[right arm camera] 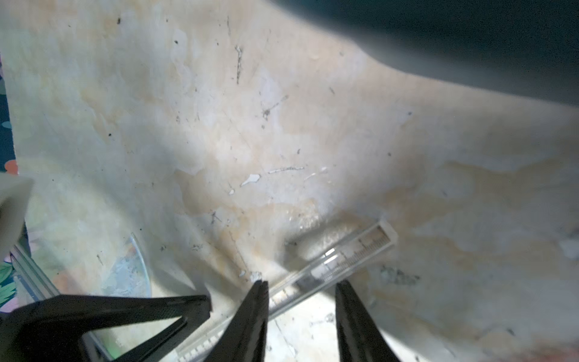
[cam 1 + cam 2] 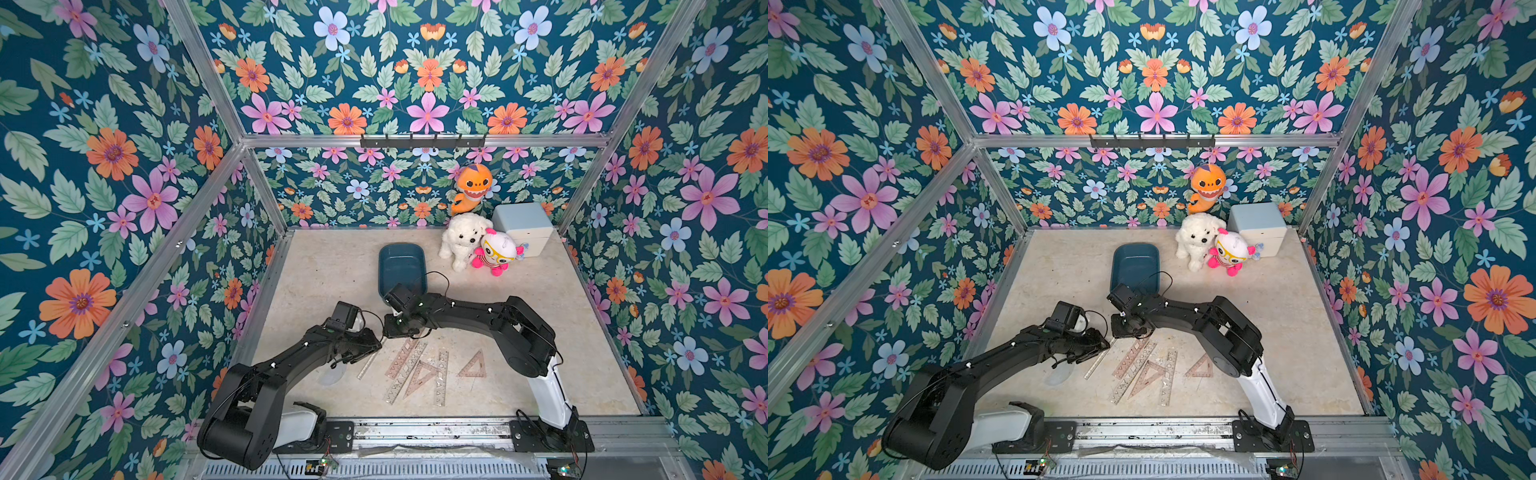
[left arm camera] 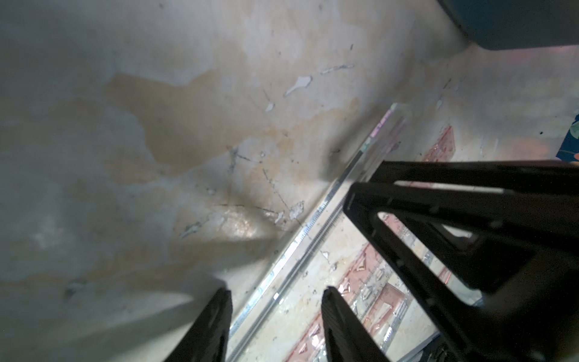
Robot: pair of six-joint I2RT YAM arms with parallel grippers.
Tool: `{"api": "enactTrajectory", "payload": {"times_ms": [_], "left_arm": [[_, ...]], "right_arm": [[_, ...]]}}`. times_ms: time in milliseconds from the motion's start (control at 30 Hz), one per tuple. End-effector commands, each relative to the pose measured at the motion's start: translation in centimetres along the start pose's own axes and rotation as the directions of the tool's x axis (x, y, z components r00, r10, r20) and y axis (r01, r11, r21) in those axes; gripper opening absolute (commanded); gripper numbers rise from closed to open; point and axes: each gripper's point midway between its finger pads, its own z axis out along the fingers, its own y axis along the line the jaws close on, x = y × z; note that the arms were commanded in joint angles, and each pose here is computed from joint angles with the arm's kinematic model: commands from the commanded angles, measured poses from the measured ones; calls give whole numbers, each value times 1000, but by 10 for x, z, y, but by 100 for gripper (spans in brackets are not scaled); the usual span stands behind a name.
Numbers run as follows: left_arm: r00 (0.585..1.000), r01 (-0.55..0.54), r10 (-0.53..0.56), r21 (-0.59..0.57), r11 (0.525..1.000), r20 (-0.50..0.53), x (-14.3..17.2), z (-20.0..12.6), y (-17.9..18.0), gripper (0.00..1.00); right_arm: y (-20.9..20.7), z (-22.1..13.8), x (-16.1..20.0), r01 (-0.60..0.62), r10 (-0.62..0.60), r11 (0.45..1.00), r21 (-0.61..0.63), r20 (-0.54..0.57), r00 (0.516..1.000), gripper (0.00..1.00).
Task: Put the scattered rulers into the storage box
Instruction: Pick up the ruler from the center of the board.
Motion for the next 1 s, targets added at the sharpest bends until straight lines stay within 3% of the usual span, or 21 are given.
{"api": "enactTrajectory", "payload": {"times_ms": [0,200,300,400,533,633,967], "left_arm": [[1000,-13,13,-55,998,-5,4,2,10,52],[995,-81,91,-192,978,41,1,1,18,47],[975,-148,194,-333,931,111,-12,-9,20,47],[944,-211,290,-393,895,155,-18,-11,10,50],[906,-316,407,-453,834,117,-20,-2,-1,55],[894,-349,439,-474,809,90,-20,4,-2,54],[906,-349,420,-467,813,55,-9,15,6,42]], "right_arm": [[0,4,-5,10,-10,1000,-11,-6,1000,39],[13,-8,-27,17,-13,994,-105,42,999,39],[21,-35,-40,36,-19,987,-158,111,994,39],[24,-58,-45,44,-14,980,-196,153,988,39],[20,-70,-39,51,-18,979,-199,165,986,40],[15,-72,-35,41,-8,979,-202,161,987,40],[6,-82,-36,24,12,982,-187,192,981,39]]}}
